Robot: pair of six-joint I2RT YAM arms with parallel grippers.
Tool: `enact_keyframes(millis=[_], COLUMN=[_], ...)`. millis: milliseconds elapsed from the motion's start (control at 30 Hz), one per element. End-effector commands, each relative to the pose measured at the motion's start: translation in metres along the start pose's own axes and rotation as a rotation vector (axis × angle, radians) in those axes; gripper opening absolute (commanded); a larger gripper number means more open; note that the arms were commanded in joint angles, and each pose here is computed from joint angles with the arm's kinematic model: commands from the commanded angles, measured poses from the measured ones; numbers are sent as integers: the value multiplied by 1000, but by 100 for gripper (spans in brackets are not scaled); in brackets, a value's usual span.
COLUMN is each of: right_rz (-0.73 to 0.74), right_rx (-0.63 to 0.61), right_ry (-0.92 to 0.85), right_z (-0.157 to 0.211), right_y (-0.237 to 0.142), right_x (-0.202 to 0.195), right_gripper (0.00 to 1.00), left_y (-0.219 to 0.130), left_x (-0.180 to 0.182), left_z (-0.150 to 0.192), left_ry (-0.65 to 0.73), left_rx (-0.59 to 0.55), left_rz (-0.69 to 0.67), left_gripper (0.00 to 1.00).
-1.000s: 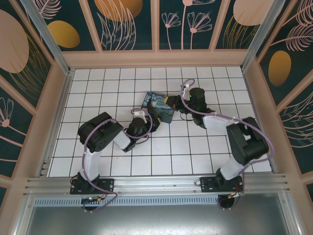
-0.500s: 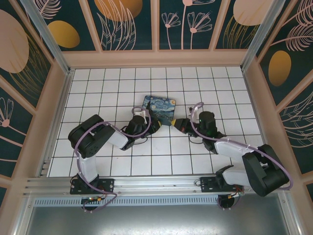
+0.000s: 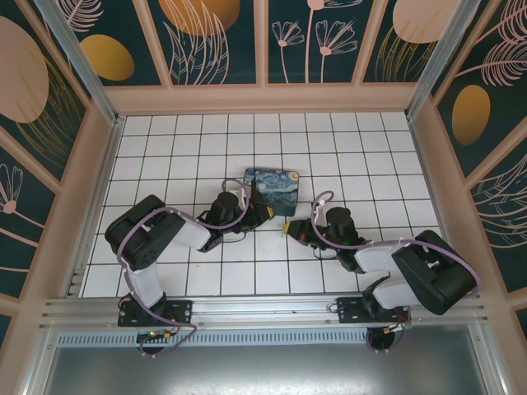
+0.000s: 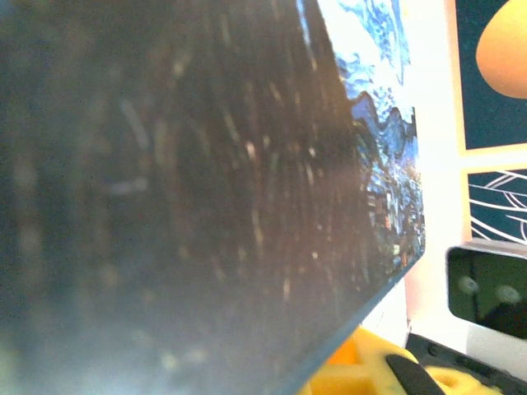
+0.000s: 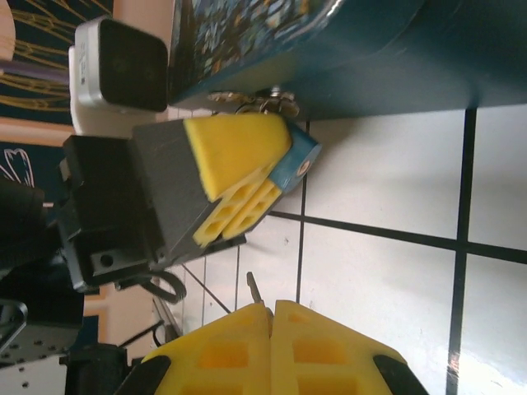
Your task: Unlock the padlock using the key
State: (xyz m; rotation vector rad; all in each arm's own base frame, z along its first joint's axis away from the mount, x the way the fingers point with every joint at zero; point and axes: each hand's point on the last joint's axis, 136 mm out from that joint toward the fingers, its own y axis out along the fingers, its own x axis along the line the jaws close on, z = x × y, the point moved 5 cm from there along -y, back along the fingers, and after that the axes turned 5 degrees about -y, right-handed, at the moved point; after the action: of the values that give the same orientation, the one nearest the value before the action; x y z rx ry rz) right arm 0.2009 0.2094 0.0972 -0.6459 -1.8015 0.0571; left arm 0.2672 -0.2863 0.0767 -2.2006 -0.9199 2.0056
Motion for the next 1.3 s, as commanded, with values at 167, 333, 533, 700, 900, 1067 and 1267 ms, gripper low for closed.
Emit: enact_keyframes(millis=[167, 333, 533, 700, 900, 1067, 1267], right_rz=[-11, -5, 8, 14, -18, -48, -64], right_rx=[-99, -136, -169, -169, -176, -163, -163], right_ry=[123, 171, 181, 164, 201, 228, 244], right_z=[-7, -9, -9, -10, -13, -13, -16], right_y=[1, 1, 1, 3, 6, 14, 19], right_x=[-3, -3, 1, 5, 6, 7, 7], right_gripper=[0, 0, 0, 0, 0, 0, 0], left_y=[-13, -17, -18, -18, -18, -19, -18], left_x=[-22, -23, -24, -25, -25, -24, -21], left_z=[0, 2, 2, 3, 3, 3, 3], left_ry=[-63, -94, -129, -145, -161, -162, -164], left_rx=[3, 1, -3, -1, -4, -8, -11], left_rz=[114, 146, 180, 199, 214, 214, 201], left_gripper=[0, 0, 0, 0, 0, 0, 0])
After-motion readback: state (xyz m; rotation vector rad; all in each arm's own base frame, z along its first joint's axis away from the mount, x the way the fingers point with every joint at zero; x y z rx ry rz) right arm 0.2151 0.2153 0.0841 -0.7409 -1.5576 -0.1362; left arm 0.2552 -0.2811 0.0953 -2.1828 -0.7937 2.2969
